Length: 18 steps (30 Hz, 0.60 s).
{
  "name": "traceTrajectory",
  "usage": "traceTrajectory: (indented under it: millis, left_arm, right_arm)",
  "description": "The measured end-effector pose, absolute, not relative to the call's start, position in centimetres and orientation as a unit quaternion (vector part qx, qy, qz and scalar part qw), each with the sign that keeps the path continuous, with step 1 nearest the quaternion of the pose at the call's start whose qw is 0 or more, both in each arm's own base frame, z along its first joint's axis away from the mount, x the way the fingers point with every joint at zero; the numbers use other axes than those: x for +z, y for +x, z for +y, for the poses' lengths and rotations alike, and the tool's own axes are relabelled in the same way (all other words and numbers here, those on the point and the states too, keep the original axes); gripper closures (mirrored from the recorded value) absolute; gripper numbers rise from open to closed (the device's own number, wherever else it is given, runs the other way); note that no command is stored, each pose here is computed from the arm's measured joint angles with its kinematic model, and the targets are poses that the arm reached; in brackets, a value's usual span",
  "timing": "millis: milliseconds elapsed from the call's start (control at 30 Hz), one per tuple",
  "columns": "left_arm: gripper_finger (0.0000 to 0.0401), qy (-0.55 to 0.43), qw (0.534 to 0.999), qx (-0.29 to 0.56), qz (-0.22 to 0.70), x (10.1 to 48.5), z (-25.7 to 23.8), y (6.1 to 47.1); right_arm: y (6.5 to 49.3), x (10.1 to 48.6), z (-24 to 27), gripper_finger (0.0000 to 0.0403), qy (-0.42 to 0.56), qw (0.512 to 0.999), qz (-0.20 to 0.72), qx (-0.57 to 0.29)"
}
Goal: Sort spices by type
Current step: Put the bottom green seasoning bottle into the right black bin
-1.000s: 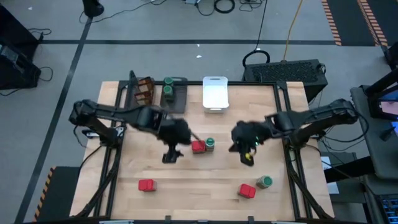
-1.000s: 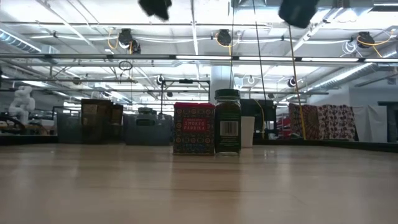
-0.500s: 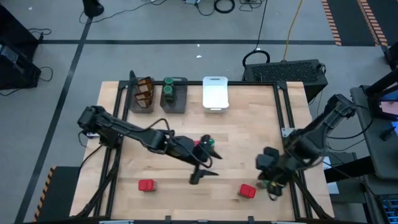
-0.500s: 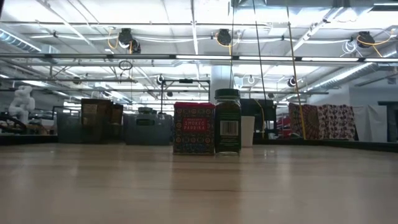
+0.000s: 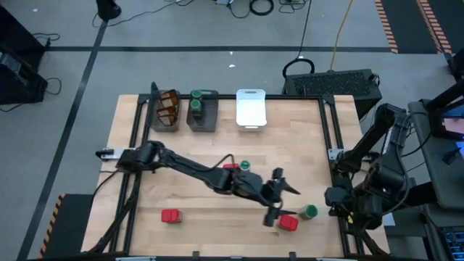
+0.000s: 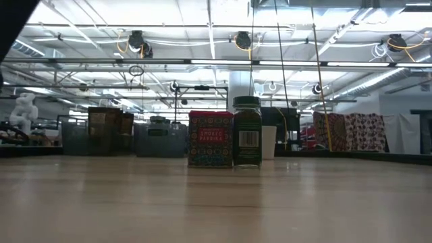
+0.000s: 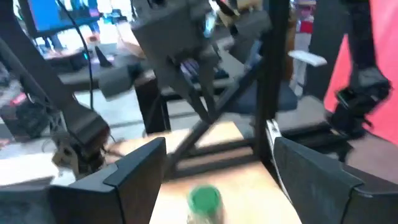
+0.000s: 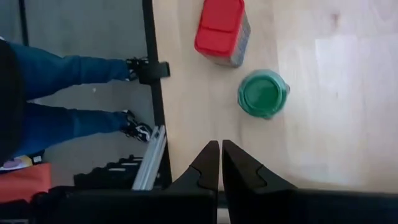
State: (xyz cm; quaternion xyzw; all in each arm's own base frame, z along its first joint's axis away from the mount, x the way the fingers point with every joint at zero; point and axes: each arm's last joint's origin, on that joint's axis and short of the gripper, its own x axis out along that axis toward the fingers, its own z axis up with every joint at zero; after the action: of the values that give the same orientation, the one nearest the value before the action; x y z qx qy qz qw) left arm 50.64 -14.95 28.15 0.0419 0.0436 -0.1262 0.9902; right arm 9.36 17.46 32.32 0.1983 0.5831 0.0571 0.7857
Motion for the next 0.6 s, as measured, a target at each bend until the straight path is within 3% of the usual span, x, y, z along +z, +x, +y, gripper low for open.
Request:
traceTrajectory:
  millis: [267,600]
  left_arm:
    - [0.0102,0.04,0.992,-0.111,0.049,25.0,-14.2,55.3]
    - [0.0102,0.041,0.99,-0.126,0.057,21.8,-15.0,57.7]
  right_arm:
    - [8.7,32.3,17.7,0.0403,0.21,0.777,0.592,0.048]
    - [8.6,32.2,17.7,0.0403,0.231,0.772,0.592,0.027]
